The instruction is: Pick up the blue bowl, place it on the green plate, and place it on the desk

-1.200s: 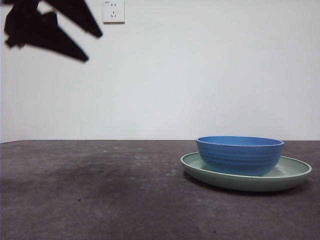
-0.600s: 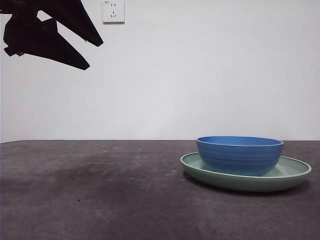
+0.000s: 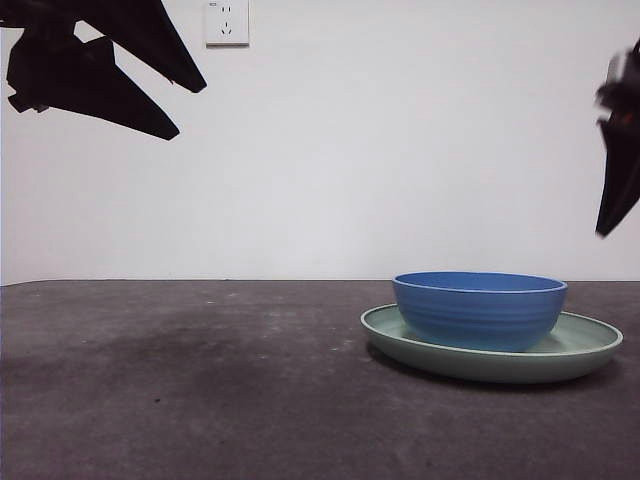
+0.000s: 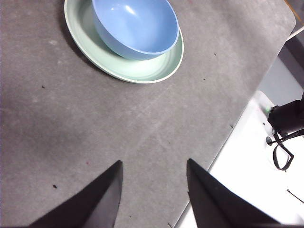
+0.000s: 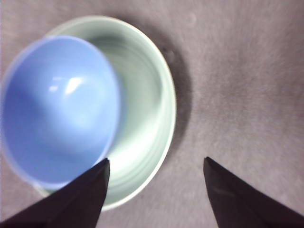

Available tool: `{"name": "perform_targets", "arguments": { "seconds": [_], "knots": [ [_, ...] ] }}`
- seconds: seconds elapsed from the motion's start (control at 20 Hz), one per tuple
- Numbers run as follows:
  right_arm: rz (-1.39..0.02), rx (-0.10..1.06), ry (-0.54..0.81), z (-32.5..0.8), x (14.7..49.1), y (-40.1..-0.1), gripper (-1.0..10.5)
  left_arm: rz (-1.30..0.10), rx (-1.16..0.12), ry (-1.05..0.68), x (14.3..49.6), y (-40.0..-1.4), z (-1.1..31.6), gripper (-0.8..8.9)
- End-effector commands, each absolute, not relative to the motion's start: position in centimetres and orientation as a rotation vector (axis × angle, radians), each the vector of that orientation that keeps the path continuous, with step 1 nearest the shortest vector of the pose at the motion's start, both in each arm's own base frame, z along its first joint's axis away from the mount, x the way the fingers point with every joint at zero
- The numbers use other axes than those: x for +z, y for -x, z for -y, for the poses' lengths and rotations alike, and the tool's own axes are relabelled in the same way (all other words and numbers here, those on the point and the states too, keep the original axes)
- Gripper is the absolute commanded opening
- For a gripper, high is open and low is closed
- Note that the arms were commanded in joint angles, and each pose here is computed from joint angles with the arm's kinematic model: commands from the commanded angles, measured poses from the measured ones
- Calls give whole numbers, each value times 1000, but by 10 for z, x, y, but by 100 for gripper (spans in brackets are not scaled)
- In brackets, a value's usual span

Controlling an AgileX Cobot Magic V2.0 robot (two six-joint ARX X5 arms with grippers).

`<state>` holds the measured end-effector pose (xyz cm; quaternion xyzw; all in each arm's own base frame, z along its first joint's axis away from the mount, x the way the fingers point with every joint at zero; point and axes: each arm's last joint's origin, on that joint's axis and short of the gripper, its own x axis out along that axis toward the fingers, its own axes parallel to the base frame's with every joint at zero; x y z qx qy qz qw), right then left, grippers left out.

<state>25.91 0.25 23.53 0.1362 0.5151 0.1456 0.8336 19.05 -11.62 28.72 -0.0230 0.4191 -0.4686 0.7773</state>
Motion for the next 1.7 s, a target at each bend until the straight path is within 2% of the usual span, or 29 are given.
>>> {"name": "perform_targets", "arguments": {
  "seconds": [0.05,0.25,0.5,0.6,0.75,0.85,1.1,1.4,1.7],
  "knots": [
    [-1117,322,-307,-2,220,-273,302,-886,-1033,40,290,-191,118,218],
    [-1156,343,-329,-4,196,-289,297,-884,-1034,39,291,-191,118,218],
    [-1184,352,-325,-8,176,-300,235,-871,-1035,41,291,-192,118,218],
    [-1194,353,-327,-8,170,-303,166,-870,-1034,41,291,-192,118,218],
    [-1195,354,-326,-9,167,-304,145,-872,-1033,45,291,-192,118,218],
    [-1194,354,-326,-9,167,-305,83,-871,-1033,45,292,-192,118,218],
    [-1196,352,-328,-9,167,-305,11,-872,-1031,47,292,-192,118,218],
    [-1188,347,-348,-9,170,-304,11,-873,-1031,48,292,-192,118,218],
    [-1058,397,-420,-11,209,-294,11,-870,-1032,47,292,-192,119,218]
  ]
}}
